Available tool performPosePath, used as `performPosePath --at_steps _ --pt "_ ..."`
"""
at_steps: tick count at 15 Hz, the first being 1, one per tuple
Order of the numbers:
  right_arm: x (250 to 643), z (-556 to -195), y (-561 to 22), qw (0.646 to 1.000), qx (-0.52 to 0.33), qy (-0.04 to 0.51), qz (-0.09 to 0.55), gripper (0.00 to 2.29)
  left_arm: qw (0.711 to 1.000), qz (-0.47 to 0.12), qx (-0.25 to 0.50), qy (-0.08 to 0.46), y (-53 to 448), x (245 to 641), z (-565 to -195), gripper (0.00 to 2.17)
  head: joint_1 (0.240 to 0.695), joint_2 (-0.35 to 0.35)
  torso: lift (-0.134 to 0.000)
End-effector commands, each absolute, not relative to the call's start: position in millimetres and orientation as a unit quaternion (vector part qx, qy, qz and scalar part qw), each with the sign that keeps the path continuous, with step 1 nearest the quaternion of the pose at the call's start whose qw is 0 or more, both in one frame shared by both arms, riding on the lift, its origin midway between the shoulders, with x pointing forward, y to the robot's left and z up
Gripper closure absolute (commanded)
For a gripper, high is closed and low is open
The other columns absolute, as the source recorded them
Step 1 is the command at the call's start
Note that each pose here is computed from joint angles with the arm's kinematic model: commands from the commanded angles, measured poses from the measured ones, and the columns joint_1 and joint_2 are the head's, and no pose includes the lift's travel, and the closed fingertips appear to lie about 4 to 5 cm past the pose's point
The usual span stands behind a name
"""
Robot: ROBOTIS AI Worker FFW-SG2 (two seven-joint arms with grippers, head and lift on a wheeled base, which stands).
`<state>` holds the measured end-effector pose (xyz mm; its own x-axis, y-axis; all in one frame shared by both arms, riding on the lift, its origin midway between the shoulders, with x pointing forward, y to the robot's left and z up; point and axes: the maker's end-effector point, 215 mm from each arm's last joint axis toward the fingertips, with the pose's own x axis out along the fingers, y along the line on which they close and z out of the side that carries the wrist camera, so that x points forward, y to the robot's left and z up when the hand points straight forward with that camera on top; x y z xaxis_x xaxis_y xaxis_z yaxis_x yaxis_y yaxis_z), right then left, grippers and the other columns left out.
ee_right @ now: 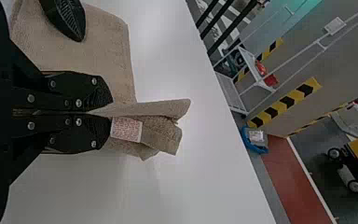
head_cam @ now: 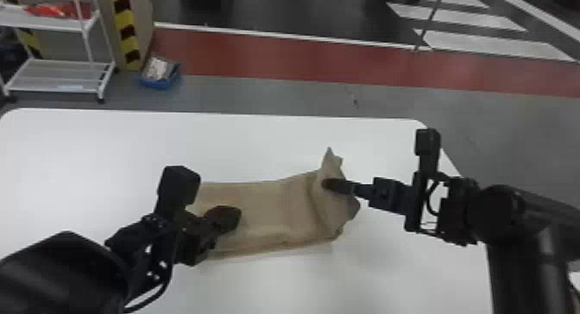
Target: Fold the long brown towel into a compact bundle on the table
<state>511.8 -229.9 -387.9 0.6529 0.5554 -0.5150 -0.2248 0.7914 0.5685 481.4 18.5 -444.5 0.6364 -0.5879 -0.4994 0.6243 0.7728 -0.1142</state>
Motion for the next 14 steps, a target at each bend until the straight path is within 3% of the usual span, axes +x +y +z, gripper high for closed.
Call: performPosePath --at_steps 1,3,6,9,14 --pt "518.0 -378.1 -248.9 0.885 0.239 0.340 0.209 1.30 0.909 -0.345 0.017 0.235 16.3 480.3 -409.9 1.74 0.695 -0.224 -0.123" --pt "519.7 -374.2 -262.8 0.889 0.244 0.333 0.198 1.30 0.909 -0.340 0.020 0.238 33.6 483.3 -408.0 1.74 0.695 -0.247 -0.123" --pt "522.5 -366.2 -271.4 0.891 0.249 0.326 0.195 1.30 0.906 -0.321 0.026 0.275 63.8 488.8 -445.5 1.74 0.695 -0.245 -0.123" --pt "521.7 -359.2 -252.6 0.881 0.258 0.331 0.216 1.30 0.896 -0.323 0.028 0.302 64.5 486.8 -475.7 1.74 0.695 -0.228 -0.123" --pt "526.1 -341.8 -207.3 0.876 0.235 0.342 0.247 1.30 0.889 -0.349 0.022 0.296 33.8 483.9 -473.6 1.74 0.695 -0.201 -0.123"
